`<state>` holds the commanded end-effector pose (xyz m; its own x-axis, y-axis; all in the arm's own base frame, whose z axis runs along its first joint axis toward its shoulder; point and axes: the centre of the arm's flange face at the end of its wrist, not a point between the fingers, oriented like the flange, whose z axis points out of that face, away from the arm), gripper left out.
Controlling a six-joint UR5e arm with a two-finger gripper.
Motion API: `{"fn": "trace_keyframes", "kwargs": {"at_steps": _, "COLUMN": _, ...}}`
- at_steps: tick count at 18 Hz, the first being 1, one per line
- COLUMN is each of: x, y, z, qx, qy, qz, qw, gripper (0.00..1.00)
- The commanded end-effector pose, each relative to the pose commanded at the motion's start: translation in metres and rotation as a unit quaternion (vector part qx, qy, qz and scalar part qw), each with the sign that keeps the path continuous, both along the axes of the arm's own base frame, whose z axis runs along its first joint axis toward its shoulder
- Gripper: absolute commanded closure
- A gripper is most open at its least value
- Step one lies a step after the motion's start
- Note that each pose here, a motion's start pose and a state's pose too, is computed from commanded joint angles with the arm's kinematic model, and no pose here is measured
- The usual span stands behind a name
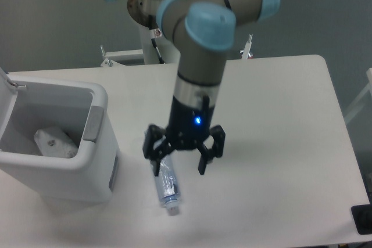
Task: Place the trash in the trash can
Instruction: 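Move the gripper back and lower it over the water bottle cap, then close the gripper on the bottle's cap end and lift it upright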
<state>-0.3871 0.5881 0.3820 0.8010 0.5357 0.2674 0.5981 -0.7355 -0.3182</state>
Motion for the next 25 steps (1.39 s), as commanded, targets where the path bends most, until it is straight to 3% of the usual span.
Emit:
{"fn": "trace_keyframes", "kwargs": {"at_steps": 5, "x": -0.001, "y": 0.026, "z": -0.062, "qx": -0.087, "qy": -0.015, "qz": -0.010, "qw": 0.9960, "gripper": 0.00}}
{"fn": "trace_keyframes", "kwargs": {"at_steps": 10, "x": 0.015, "y": 0.035, "z": -0.098, "qx": -0.128, "qy": -0.037, "qz": -0.023, "qw": 0.9909, "gripper": 0.00}}
{"fn": "trace_keyframes", "kwargs": {"at_steps": 20, "x": 0.066, "y": 0.066, "z": -0.137, "qx": -0.174, "qy": -0.018, "qz": -0.065, "qw": 0.9824, "gripper": 0.00}}
{"fn": "trace_keyframes", "kwargs": {"at_steps": 25, "x": 0.057, "y": 0.066, "z": -0.142, "qx": -0.215, "qy": 0.033, "qz": -0.067, "qw": 0.9737, "gripper": 0.00}}
